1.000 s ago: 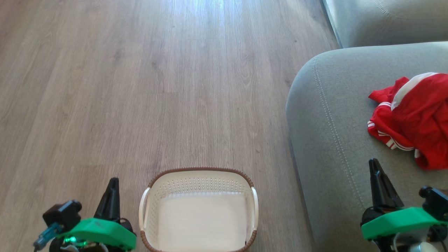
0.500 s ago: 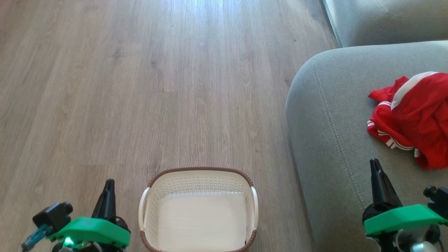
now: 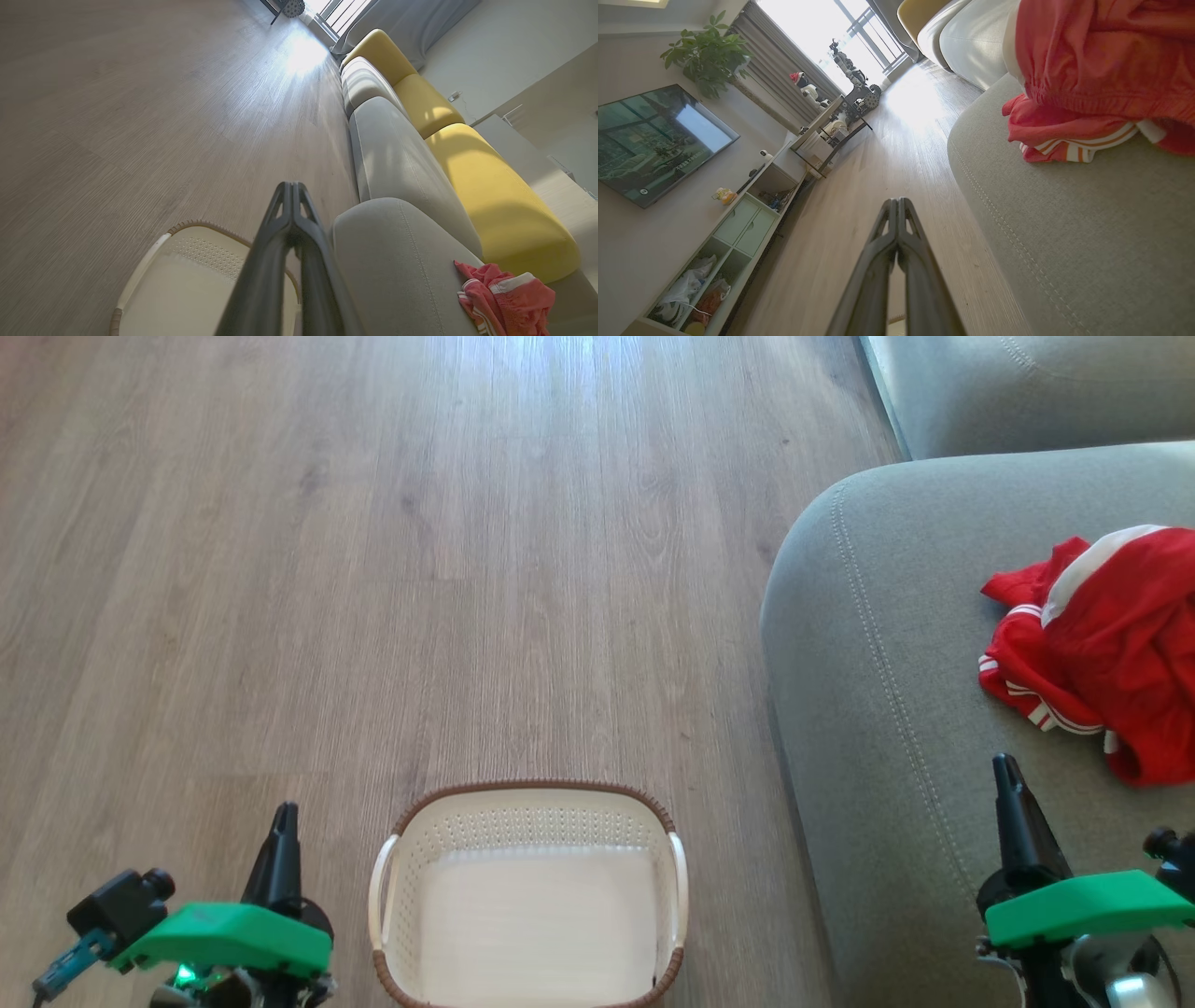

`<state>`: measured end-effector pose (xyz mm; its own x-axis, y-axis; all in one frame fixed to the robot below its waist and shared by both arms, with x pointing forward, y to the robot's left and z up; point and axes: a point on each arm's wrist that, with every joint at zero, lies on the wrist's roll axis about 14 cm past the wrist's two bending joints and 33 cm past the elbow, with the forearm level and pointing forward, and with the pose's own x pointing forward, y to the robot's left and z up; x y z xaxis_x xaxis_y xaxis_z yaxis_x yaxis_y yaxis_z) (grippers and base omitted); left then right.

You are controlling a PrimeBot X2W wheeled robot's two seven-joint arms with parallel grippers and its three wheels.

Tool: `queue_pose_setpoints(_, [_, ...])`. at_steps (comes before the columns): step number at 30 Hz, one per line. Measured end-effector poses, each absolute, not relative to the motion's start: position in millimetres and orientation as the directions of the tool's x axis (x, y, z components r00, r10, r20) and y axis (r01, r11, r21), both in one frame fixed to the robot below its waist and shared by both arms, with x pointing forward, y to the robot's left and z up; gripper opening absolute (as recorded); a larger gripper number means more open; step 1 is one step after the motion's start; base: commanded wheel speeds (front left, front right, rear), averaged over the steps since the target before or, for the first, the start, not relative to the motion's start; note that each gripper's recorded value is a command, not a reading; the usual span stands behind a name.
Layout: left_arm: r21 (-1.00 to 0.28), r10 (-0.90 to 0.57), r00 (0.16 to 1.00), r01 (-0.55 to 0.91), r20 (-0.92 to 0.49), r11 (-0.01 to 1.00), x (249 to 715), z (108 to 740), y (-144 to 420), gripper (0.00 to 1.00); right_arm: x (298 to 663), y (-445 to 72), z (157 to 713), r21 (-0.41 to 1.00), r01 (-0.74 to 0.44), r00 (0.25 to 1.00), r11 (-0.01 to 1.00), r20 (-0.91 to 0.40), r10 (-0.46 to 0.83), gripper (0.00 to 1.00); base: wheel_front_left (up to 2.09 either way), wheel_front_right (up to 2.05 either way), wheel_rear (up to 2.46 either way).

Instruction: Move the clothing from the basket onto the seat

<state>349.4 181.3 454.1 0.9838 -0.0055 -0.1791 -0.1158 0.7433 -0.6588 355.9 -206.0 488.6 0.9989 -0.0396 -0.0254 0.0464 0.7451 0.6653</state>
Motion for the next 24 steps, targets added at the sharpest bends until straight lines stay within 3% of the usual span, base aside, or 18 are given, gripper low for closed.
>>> queue_pose_setpoints(24, [-0.835, -0.019, 0.982, -0.148, -0.186, 0.529, 357.0, 456.4, 182.0, 0.0, 359.8, -209.8, 479.8, 0.837, 0.09, 0.996, 0.539, -0.074, -0.052, 0.0, 0.0, 0.0, 0.0])
